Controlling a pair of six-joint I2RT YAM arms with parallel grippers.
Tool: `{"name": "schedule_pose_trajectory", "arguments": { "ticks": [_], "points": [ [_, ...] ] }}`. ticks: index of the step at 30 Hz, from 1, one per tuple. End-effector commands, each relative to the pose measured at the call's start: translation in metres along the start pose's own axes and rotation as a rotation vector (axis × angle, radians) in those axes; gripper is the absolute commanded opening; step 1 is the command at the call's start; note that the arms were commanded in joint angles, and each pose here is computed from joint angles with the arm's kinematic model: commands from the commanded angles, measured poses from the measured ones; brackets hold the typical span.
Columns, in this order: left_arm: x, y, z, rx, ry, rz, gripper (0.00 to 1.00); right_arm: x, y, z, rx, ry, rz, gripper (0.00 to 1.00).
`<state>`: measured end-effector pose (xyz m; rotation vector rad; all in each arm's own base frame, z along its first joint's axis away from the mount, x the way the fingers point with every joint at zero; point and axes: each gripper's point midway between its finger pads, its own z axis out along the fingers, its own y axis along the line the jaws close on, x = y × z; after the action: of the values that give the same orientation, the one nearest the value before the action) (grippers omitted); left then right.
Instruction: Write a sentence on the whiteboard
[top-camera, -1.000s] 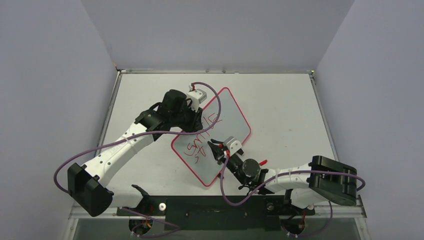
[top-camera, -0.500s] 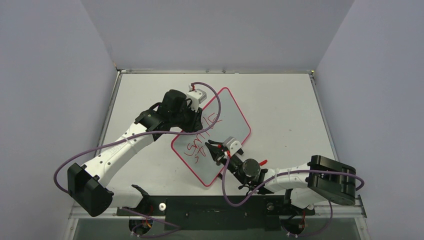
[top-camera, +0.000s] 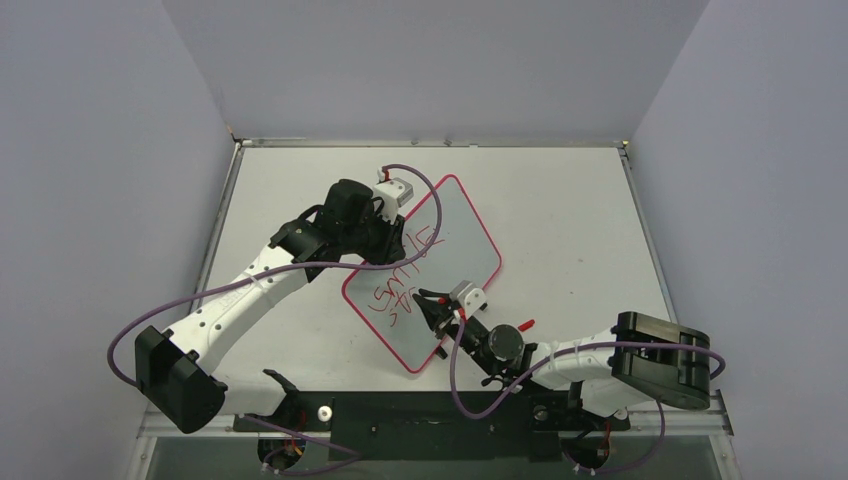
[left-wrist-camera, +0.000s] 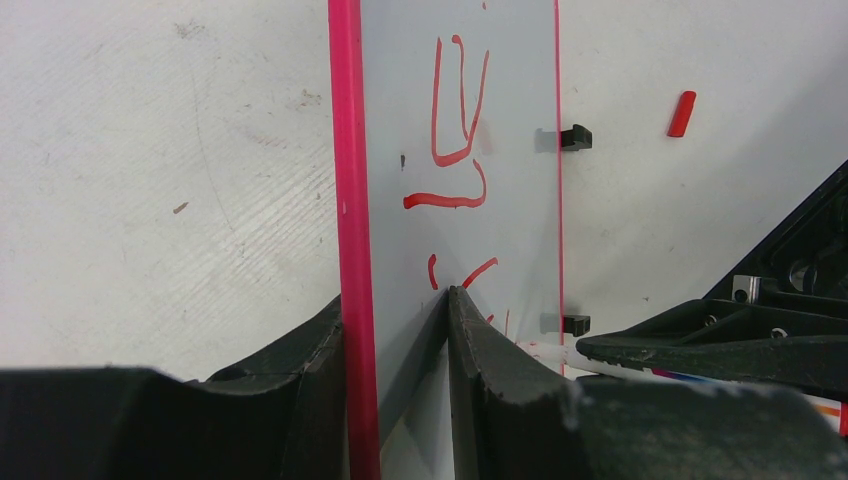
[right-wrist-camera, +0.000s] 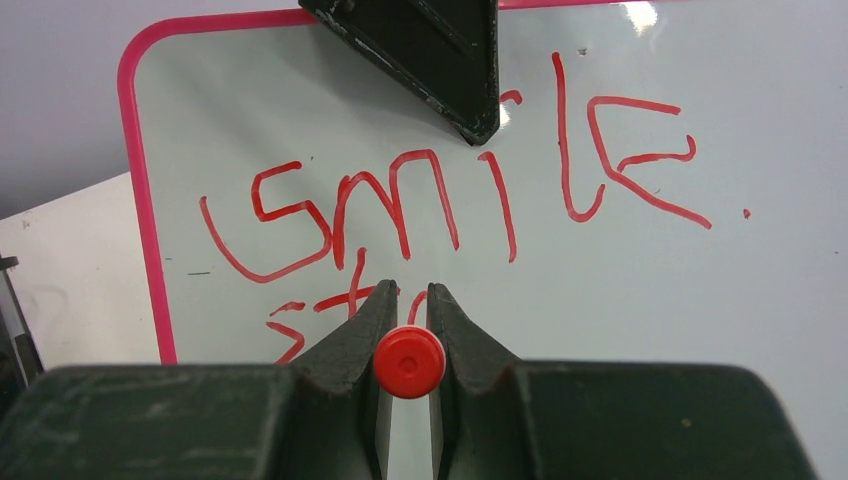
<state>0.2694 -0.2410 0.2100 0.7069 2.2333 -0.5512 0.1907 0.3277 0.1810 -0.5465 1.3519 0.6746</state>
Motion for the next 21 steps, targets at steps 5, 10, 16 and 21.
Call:
{"name": "schedule_pose_trajectory", "arguments": {
  "ticks": [5,10,16,21],
  "points": [
    [0.017,0.028,0.001,-0.126,0.057,0.129,0.00,0.007,-0.010,0.004,0.058,0.036,-0.017,0.00],
    [0.017,0.028,0.001,-0.128,0.054,0.130,0.00,0.004,-0.012,0.008,0.060,0.037,-0.060,0.00],
    [0.016,0.028,0.000,-0.125,0.051,0.131,0.00,-0.004,-0.011,0.015,0.057,0.028,-0.092,0.00],
    [0.015,0.028,-0.001,-0.126,0.049,0.131,0.00,-0.009,-0.010,0.021,0.057,0.021,-0.104,0.00]
  ]
}}
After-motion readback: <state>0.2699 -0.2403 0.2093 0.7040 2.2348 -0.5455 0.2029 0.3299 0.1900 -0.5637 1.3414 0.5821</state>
